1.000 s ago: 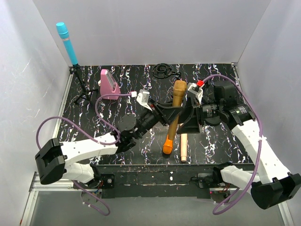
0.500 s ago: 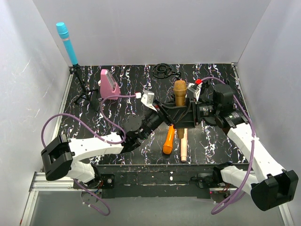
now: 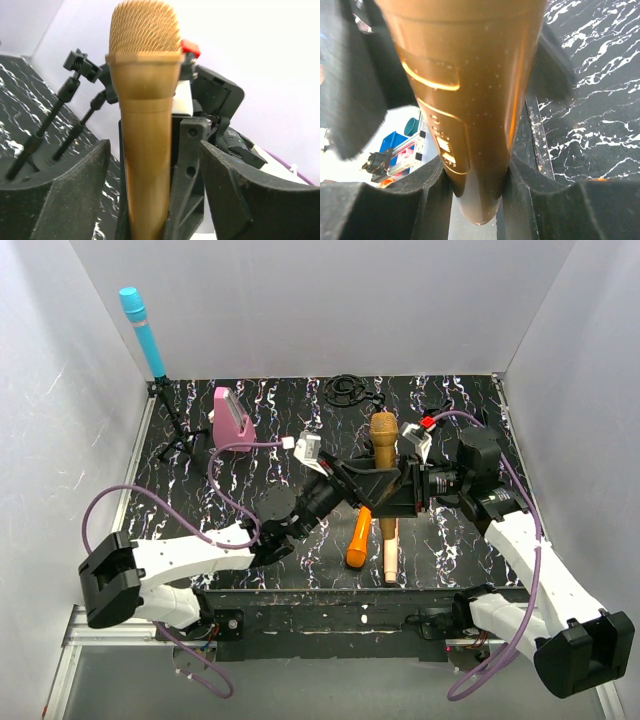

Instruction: Attach the microphones to the stand

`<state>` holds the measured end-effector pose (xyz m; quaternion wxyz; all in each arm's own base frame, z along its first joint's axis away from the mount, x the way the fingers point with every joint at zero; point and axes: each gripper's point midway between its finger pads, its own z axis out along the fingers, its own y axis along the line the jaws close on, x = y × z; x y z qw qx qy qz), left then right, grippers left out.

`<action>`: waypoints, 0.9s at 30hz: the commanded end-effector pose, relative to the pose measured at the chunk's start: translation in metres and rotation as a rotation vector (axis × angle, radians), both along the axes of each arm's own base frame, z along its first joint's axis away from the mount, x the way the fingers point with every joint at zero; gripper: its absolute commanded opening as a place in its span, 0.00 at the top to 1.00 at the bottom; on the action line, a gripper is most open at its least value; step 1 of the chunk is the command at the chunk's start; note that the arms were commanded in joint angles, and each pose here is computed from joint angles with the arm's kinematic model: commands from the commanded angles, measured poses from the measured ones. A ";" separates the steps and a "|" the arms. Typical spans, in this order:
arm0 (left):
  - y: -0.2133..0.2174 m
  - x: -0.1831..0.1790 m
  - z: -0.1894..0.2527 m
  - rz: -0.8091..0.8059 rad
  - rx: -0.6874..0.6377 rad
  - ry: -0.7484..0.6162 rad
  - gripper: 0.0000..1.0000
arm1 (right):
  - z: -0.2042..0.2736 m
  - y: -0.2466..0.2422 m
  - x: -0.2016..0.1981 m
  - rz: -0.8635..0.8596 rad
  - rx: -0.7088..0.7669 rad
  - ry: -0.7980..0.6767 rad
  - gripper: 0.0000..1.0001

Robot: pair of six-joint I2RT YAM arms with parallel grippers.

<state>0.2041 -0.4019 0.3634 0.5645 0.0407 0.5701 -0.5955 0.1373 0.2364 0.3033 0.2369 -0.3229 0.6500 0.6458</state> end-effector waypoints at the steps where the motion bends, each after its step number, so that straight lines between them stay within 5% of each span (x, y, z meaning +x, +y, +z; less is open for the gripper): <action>1: 0.029 -0.016 0.037 -0.022 -0.050 0.038 0.17 | -0.002 -0.009 -0.008 0.025 -0.007 -0.127 0.99; 5: 0.033 -0.026 0.039 -0.077 0.029 0.079 0.04 | -0.007 -0.013 -0.013 0.030 -0.026 -0.195 0.99; 18: 0.018 -0.021 0.009 -0.114 0.271 0.205 0.02 | -0.004 -0.016 -0.024 0.066 -0.015 -0.221 0.99; 27: -0.004 -0.015 0.006 -0.171 0.340 0.209 0.25 | -0.010 -0.017 -0.024 0.067 -0.037 -0.254 0.99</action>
